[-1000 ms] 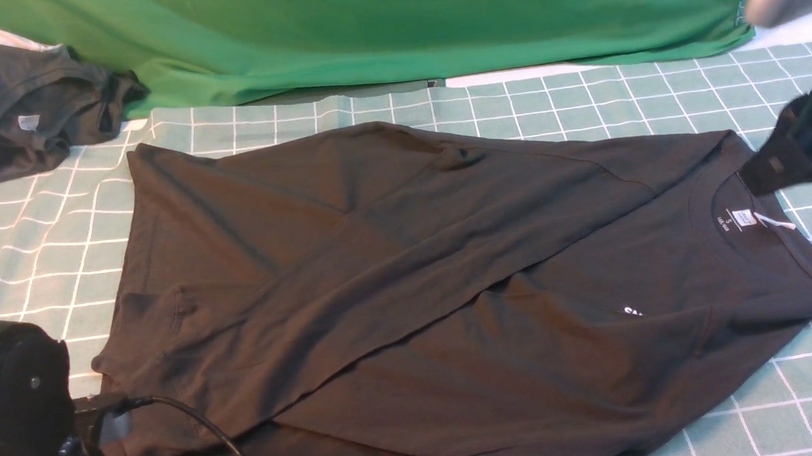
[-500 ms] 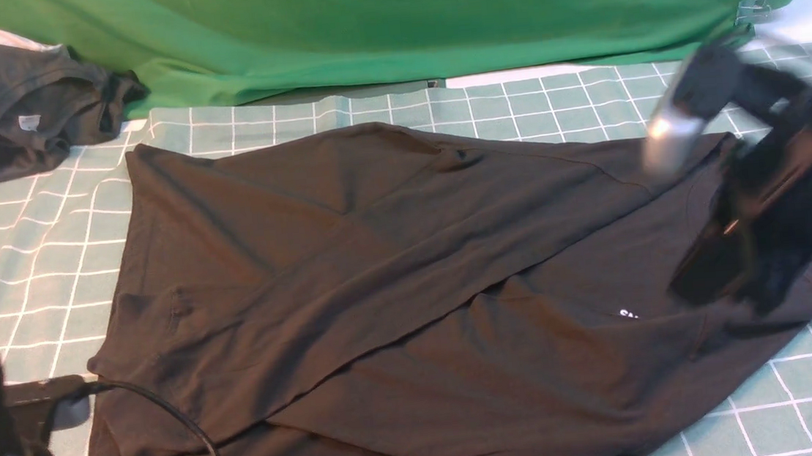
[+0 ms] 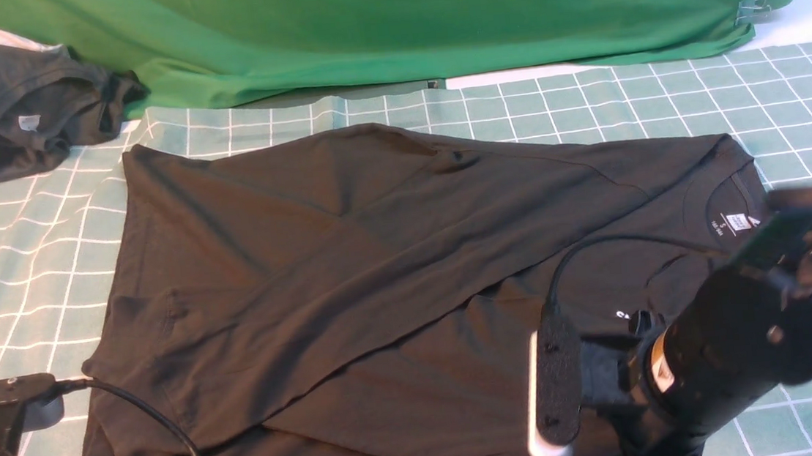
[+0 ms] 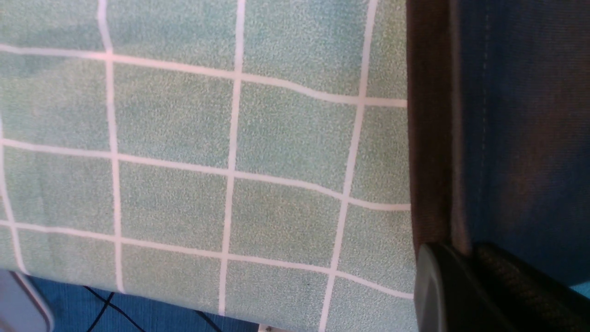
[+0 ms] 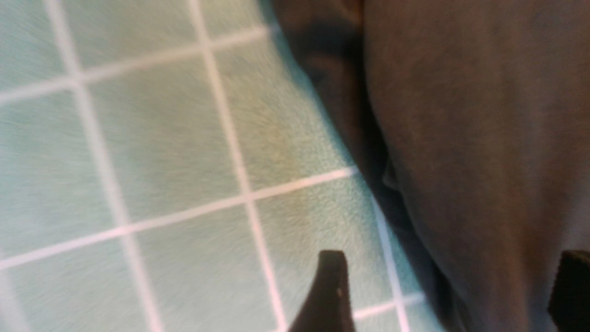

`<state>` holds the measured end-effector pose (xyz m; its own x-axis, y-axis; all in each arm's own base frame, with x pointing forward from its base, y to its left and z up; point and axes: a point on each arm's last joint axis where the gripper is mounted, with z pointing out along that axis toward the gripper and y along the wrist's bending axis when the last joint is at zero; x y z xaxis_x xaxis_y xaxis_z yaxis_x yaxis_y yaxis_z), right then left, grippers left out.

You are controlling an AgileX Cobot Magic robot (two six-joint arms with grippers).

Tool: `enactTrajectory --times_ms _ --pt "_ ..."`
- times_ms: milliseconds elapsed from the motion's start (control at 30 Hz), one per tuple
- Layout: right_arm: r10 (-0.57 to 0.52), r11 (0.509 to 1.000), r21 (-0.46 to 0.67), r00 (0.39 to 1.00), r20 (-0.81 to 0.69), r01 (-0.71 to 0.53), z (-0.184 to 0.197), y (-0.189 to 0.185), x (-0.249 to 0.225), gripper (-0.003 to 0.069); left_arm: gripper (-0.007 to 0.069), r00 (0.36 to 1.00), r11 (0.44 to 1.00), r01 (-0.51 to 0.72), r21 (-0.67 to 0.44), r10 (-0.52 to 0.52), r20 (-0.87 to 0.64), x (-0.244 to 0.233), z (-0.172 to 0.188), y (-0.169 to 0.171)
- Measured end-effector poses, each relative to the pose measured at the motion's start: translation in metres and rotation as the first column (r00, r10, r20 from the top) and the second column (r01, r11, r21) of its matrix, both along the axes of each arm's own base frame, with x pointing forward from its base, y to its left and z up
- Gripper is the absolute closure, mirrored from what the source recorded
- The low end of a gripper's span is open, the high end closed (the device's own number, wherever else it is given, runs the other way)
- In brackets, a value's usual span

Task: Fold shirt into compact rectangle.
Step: 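Grasp the near edge of the shirt at its hem and shoulder corners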

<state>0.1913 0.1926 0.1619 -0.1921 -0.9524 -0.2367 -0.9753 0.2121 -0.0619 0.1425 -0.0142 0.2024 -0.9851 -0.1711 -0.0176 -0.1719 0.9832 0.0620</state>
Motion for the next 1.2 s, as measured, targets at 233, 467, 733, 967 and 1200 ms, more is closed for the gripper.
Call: enactTrajectory --times_ms 233,467,733,967,1200 --pt "-0.032 0.999 0.009 0.999 0.024 0.032 -0.009 0.003 0.005 0.0134 0.0612 1.000 1.000 -0.003 -0.017 0.003 -0.003 0.000 0.000 -0.001" --pt "-0.033 0.999 0.033 0.998 0.057 0.032 -0.009 0.005 0.008 0.0371 0.0612 1.000 1.000 -0.002 -0.018 0.002 0.004 0.000 0.000 -0.002" --pt "-0.004 1.000 0.007 0.999 0.037 0.004 -0.002 0.001 0.002 0.0616 0.0612 0.998 1.000 -0.011 -0.025 0.013 0.060 -0.008 0.014 0.000" --pt "0.011 0.998 0.056 0.994 0.105 -0.017 0.035 -0.009 -0.007 0.0618 0.0612 0.967 0.998 -0.024 -0.059 0.038 0.250 -0.007 0.064 -0.001" --pt "-0.007 0.996 0.084 0.983 0.183 -0.009 0.065 -0.009 0.002 0.0622 0.0612 0.917 0.997 -0.035 -0.075 0.062 0.393 0.020 0.105 -0.002"
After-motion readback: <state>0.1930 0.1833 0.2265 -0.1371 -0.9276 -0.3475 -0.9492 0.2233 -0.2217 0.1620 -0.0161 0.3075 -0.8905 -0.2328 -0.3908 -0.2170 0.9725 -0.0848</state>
